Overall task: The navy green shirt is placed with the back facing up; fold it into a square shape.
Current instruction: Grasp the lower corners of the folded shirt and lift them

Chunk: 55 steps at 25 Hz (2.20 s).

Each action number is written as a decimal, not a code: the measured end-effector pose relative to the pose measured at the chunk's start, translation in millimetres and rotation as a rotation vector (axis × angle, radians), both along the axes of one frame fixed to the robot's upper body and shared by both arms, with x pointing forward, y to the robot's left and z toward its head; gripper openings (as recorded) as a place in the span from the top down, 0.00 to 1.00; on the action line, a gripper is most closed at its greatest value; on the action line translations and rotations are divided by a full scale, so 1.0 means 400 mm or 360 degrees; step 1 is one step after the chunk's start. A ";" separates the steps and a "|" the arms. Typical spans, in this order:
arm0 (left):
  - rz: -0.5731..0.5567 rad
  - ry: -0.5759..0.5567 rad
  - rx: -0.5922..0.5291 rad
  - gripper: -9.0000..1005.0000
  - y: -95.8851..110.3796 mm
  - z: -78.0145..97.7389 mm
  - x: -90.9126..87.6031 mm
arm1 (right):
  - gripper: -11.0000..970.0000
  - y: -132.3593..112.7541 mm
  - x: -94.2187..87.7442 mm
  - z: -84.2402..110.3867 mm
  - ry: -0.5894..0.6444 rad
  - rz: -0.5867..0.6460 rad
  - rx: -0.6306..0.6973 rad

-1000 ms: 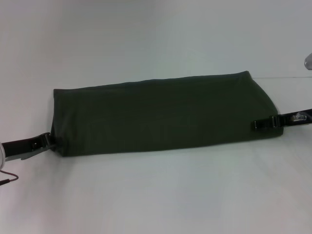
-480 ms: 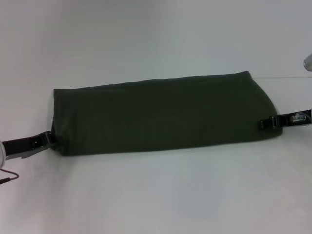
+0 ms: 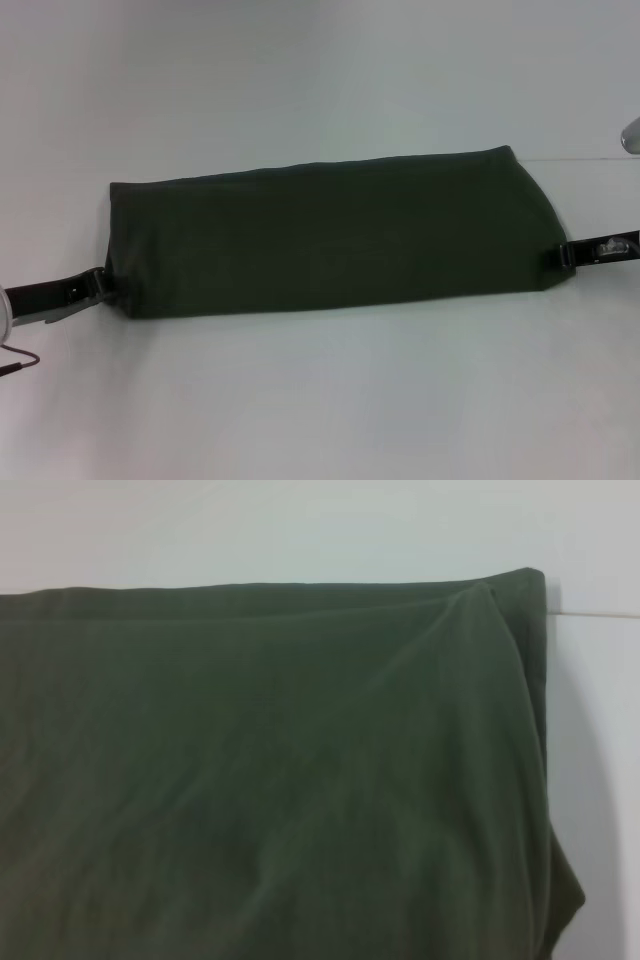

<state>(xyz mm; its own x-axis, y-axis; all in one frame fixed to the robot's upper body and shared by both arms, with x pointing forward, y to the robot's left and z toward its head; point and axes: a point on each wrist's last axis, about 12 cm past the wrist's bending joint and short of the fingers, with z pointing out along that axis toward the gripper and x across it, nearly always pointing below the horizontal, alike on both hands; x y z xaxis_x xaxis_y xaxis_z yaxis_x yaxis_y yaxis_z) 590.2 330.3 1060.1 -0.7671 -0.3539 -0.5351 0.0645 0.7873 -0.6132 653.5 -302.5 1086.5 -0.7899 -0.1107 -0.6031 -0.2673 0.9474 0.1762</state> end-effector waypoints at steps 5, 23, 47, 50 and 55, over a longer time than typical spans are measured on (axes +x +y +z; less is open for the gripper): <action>-0.0001 -0.0003 -0.0001 0.94 -0.001 0.001 0.001 | 0.81 -0.003 -0.003 -0.003 -0.0007 0.0001 -0.0007; -0.0143 0.0084 -0.0008 0.92 0.027 0.032 -0.023 | 0.96 -0.077 -0.096 0.021 0.0085 0.0053 0.0222; -0.0280 0.0268 -0.0051 0.90 0.100 0.085 -0.077 | 0.96 -0.147 -0.231 0.024 0.0225 0.0134 0.0520; -0.0274 0.0275 -0.0058 0.89 0.101 0.087 -0.077 | 0.94 -0.144 -0.225 0.027 0.0232 0.0134 0.0514; -0.0273 0.0276 -0.0055 0.89 0.102 0.089 -0.076 | 0.84 -0.149 -0.219 0.043 0.0240 0.0142 0.0525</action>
<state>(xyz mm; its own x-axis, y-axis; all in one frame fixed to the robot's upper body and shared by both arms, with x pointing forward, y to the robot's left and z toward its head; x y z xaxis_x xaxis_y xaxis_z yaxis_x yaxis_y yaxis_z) 559.7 371.3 1095.8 -0.8968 -0.2265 -0.3801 0.0868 0.7523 -0.6531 565.7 -362.0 1103.7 -0.8685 -0.0023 -0.4957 -0.2942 0.8073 0.5116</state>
